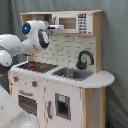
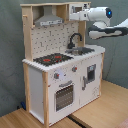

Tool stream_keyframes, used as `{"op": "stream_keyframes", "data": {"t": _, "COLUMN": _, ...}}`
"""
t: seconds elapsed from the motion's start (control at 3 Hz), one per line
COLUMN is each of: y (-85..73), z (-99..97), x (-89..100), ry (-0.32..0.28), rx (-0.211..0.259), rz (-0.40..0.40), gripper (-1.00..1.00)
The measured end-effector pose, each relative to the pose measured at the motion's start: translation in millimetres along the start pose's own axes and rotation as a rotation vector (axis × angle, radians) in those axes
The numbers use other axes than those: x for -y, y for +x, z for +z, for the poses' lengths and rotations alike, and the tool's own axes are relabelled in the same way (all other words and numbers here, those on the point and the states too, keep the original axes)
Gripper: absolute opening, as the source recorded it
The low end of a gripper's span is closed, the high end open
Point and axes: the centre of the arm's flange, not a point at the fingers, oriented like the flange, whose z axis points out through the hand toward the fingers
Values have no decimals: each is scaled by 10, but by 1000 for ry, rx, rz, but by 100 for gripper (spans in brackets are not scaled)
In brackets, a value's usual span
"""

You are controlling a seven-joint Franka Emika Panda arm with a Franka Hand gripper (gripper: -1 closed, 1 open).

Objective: Play with the kitchen

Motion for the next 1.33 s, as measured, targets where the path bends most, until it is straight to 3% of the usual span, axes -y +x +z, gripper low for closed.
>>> {"op": "stream_keyframes", "data": {"t": 1.33, "y": -99, "z": -431, "x": 150, "ry": -40, "rx": -46, "rz": 27, "gripper": -100}}
